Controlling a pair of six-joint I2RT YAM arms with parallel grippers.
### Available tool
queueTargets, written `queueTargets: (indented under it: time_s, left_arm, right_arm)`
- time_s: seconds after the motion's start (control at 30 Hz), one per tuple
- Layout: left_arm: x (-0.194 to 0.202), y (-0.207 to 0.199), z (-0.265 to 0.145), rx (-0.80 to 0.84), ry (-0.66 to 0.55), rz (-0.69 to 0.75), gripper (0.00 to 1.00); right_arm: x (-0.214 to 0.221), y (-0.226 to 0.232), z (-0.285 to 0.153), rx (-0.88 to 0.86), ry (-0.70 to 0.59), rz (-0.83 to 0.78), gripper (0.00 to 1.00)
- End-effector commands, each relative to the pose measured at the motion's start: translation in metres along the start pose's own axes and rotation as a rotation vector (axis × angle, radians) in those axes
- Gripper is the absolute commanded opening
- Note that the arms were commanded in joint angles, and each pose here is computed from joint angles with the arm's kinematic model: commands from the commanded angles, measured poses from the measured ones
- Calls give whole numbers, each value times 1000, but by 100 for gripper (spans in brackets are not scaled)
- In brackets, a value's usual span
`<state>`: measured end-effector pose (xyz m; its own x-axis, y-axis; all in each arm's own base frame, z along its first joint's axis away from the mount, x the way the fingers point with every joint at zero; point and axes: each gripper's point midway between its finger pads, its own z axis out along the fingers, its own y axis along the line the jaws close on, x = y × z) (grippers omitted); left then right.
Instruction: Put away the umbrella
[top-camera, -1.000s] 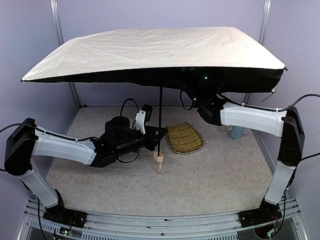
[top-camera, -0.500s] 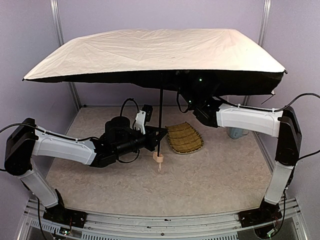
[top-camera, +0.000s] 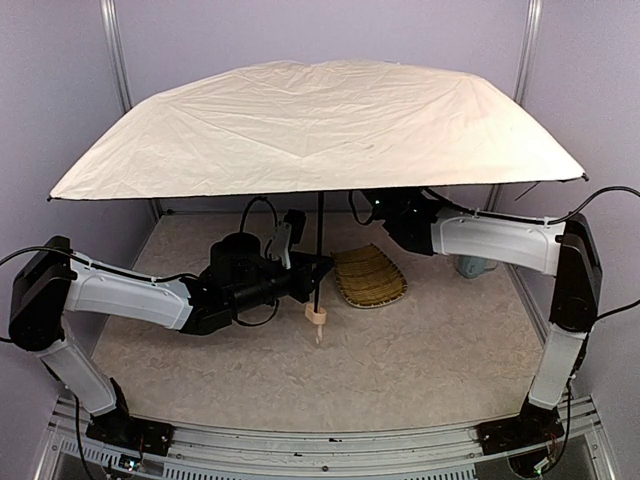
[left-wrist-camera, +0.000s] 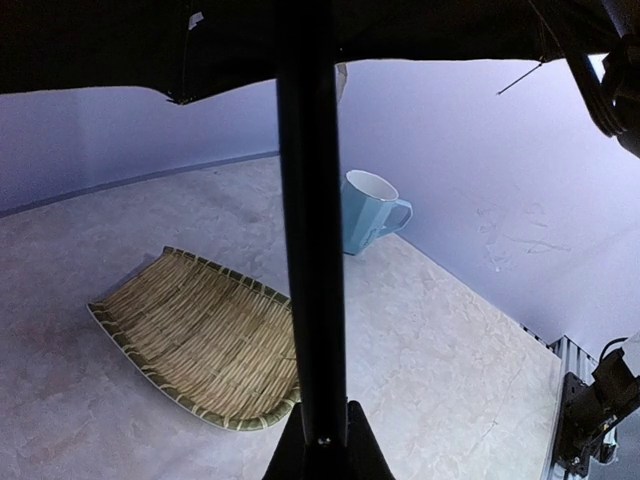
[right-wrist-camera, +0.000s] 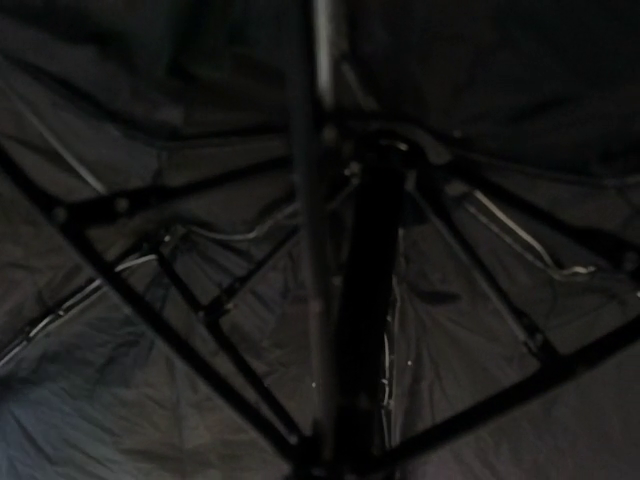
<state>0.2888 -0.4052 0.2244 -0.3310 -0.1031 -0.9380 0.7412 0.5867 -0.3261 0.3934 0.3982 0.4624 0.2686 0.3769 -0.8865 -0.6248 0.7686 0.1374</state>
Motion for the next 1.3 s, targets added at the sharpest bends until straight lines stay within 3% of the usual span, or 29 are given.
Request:
queueTargets:
  time_s: [0.0, 0.2, 0.37, 0.57, 0.9, 1.27]
  left_arm:
    - [-61, -15, -17, 34, -181, 81, 0]
    - [-100, -8, -44, 7, -298, 128, 0]
    - [-140, -21, -72, 8, -448, 192, 0]
    - [-179, -36, -106, 17, -652, 189, 0]
    - [-217, -63, -119, 56, -779, 257, 0]
    - [-236, -86, -130, 148, -818, 259, 0]
  right_arm:
    - [7, 8, 2, -111, 58, -60, 4]
    - [61, 49, -17, -387, 292, -61, 5]
    - [97, 66, -36, -487, 419, 19, 6]
    - [134, 67, -62, -470, 524, 15, 7]
    - [185, 68, -104, -448, 666, 23, 8]
    - [226, 59, -124, -394, 786, -43, 8]
